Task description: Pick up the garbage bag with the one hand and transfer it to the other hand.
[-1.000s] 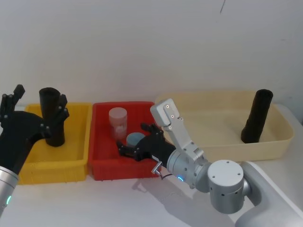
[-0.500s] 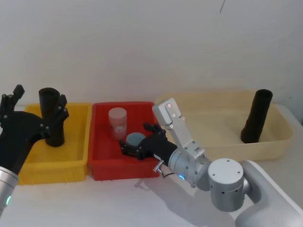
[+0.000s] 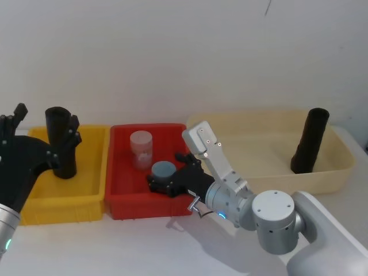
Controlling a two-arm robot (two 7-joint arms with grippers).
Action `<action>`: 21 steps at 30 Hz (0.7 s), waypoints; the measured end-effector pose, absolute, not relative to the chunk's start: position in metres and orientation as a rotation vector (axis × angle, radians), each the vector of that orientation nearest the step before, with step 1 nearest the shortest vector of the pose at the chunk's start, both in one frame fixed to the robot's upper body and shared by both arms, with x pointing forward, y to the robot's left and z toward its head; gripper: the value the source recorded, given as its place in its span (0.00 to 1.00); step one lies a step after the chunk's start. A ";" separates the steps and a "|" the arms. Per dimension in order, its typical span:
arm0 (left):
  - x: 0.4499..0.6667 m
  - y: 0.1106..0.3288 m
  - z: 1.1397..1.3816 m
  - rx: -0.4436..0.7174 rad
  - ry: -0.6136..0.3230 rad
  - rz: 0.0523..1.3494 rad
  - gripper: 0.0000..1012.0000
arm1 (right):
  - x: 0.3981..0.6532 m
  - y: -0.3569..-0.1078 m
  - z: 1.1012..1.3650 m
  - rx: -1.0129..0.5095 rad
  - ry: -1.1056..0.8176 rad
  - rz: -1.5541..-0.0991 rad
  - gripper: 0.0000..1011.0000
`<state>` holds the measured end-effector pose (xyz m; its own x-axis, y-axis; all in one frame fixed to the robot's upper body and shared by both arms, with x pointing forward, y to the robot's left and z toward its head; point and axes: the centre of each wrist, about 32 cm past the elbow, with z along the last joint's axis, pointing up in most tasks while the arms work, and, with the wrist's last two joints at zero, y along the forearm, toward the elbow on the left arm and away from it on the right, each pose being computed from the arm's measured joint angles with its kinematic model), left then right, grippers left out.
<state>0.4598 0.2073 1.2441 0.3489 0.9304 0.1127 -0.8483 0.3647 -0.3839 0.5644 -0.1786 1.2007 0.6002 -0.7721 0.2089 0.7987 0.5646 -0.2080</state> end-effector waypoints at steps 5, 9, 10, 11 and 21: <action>0.460 0.207 1.244 -0.278 -0.337 1.172 0.99 | 0.565 -0.179 1.202 -0.310 -0.092 -0.928 0.99; 0.460 0.207 1.244 -0.278 -0.336 1.172 0.99 | 0.566 -0.179 1.203 -0.322 -0.083 -0.934 0.97; 0.460 0.207 1.244 -0.278 -0.336 1.172 0.99 | 0.566 -0.178 1.203 -0.324 -0.079 -0.937 0.93; 0.460 0.207 1.244 -0.278 -0.336 1.172 0.99 | 0.566 -0.178 1.203 -0.325 -0.077 -0.939 0.92; 0.460 0.207 1.244 -0.278 -0.336 1.172 0.99 | 0.567 -0.178 1.204 -0.328 -0.054 -0.981 0.66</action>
